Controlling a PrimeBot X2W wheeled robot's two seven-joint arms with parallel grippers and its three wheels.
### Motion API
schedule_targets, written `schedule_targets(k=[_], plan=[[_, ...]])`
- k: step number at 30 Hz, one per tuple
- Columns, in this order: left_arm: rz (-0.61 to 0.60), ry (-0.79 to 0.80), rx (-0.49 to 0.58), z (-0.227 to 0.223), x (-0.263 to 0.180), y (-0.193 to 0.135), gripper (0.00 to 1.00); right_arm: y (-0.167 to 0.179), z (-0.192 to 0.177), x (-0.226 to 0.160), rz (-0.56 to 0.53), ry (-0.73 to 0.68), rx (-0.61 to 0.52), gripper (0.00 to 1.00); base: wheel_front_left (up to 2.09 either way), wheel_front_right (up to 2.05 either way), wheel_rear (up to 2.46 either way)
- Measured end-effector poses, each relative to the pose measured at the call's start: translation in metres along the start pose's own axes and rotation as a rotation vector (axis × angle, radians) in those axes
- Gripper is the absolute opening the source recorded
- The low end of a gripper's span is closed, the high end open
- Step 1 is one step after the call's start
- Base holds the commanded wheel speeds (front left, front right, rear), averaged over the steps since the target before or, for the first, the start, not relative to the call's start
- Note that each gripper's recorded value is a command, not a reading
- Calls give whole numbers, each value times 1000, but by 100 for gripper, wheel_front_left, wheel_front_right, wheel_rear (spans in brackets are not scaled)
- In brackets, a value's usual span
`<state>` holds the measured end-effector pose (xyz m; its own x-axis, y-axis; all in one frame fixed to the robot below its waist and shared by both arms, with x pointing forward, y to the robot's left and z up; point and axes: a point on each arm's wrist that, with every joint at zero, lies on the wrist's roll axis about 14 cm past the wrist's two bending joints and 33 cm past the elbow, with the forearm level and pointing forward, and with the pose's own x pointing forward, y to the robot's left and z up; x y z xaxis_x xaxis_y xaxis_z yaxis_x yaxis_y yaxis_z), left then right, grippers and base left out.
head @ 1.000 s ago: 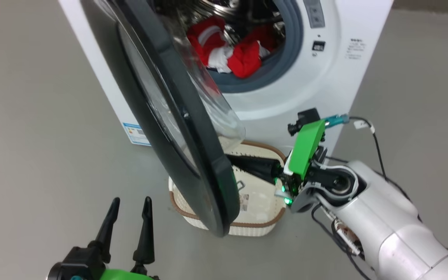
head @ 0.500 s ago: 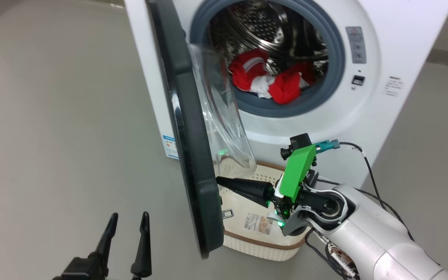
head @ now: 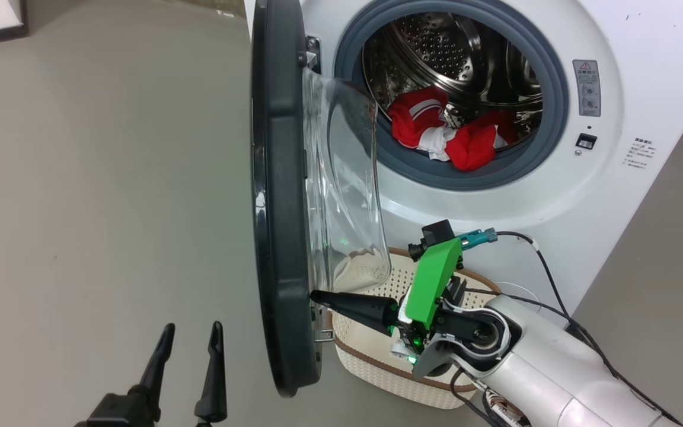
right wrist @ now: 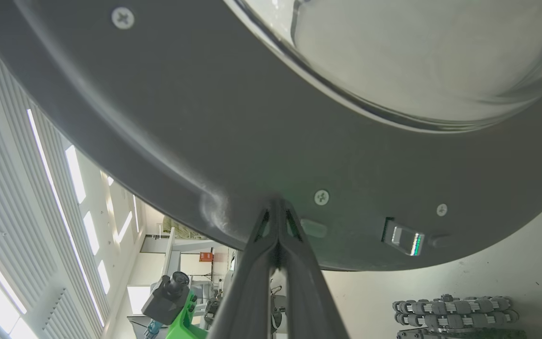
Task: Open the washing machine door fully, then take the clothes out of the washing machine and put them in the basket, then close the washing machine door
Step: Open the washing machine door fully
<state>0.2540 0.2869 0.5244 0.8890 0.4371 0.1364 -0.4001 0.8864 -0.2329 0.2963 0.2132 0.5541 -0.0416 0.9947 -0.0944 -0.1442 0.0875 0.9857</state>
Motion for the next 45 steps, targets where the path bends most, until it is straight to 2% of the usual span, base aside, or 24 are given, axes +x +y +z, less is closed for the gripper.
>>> schedule_targets(k=[12,13,14,15,19,22,25,32,35,41,45], plan=[[15,10,4,-3,-4,4,100,-4,4,4,-14,-17,2,0,0,0,0],[13,10,4,-3,-4,3,100,-4,5,4,-16,-29,1,36,0,0,0],[11,11,3,-3,-4,3,100,-3,9,4,-22,-45,-15,62,0,0,0],[10,13,2,-4,-4,2,100,-2,10,3,-24,-54,-27,100,0,0,0],[3,15,-1,-5,-3,0,100,10,24,0,-11,-136,-111,100,0,0,0],[1,10,-2,-4,-3,1,100,20,36,-9,-6,-222,-238,100,0,0,0],[-2,14,0,-5,-5,2,100,6,45,-26,-66,-313,-363,100,0,0,0],[-10,2,1,-3,-6,3,100,-22,54,-59,-170,-483,-554,100,0,0,0],[-8,-4,1,-1,-7,5,100,-32,57,-71,-212,-540,-638,100,0,0,0],[-1,-14,5,2,-7,8,100,-65,75,-108,-373,-606,-785,100,0,0,0],[-10,-13,7,2,-4,5,100,-62,102,-138,-439,-712,-860,100,0,0,0]])
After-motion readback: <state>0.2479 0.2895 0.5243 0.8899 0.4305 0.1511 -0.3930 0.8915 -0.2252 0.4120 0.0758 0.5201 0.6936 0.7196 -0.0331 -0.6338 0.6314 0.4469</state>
